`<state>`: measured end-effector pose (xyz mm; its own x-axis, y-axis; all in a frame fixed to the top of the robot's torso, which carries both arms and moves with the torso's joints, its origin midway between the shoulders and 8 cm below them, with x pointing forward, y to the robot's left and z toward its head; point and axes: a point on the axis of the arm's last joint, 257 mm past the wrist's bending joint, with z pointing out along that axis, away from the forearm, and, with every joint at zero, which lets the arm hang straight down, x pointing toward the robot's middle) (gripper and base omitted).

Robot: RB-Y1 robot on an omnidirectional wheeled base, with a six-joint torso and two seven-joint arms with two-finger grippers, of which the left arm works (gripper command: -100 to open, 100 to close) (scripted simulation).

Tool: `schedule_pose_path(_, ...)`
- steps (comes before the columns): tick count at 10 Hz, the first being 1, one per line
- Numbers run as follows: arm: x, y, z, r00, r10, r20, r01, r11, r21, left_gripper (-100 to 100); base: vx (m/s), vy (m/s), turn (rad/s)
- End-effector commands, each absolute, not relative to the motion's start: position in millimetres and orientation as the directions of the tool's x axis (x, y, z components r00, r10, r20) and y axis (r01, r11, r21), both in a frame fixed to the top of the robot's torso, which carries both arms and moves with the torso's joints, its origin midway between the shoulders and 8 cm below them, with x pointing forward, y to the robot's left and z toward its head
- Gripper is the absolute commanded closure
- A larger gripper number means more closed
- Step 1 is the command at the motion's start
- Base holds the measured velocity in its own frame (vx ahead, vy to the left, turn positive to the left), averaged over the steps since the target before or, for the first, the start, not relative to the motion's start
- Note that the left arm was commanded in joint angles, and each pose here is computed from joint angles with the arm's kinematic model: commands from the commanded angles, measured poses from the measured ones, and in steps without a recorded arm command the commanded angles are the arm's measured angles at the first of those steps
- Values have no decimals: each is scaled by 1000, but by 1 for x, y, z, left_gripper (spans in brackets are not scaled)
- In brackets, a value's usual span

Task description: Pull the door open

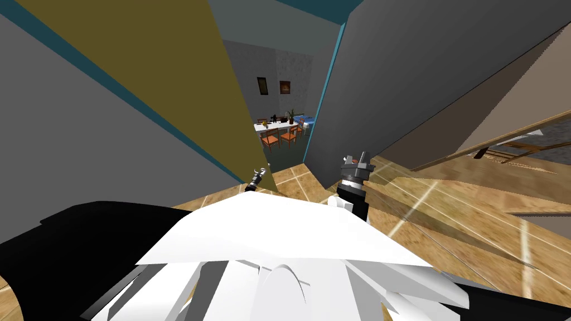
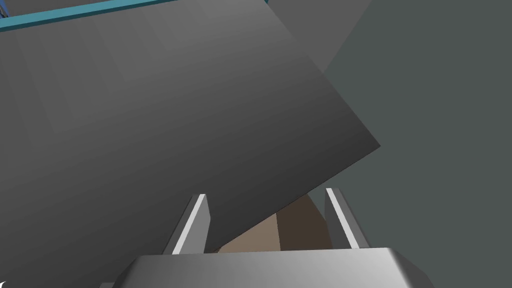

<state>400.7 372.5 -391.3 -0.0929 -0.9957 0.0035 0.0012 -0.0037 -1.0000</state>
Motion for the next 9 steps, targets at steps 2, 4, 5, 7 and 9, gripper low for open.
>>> schedule_pose_path(2,413,361,-391,-122,-993,1,0,-1,-1000,100,-61,80,9)
schedule_pose_path(4,410,362,-393,-110,-994,5,-5,-4,-1000,100,-61,14,-110)
schedule_pose_path(5,411,364,-393,-103,-995,4,-4,-4,-1000,100,-188,31,-232)
schedule_pose_path(7,413,369,-393,-85,-996,3,-3,-3,-1000,100,-214,65,-271)
schedule_pose_path(9,414,374,-392,-64,-998,2,-2,-2,-1000,100,-219,74,-263)
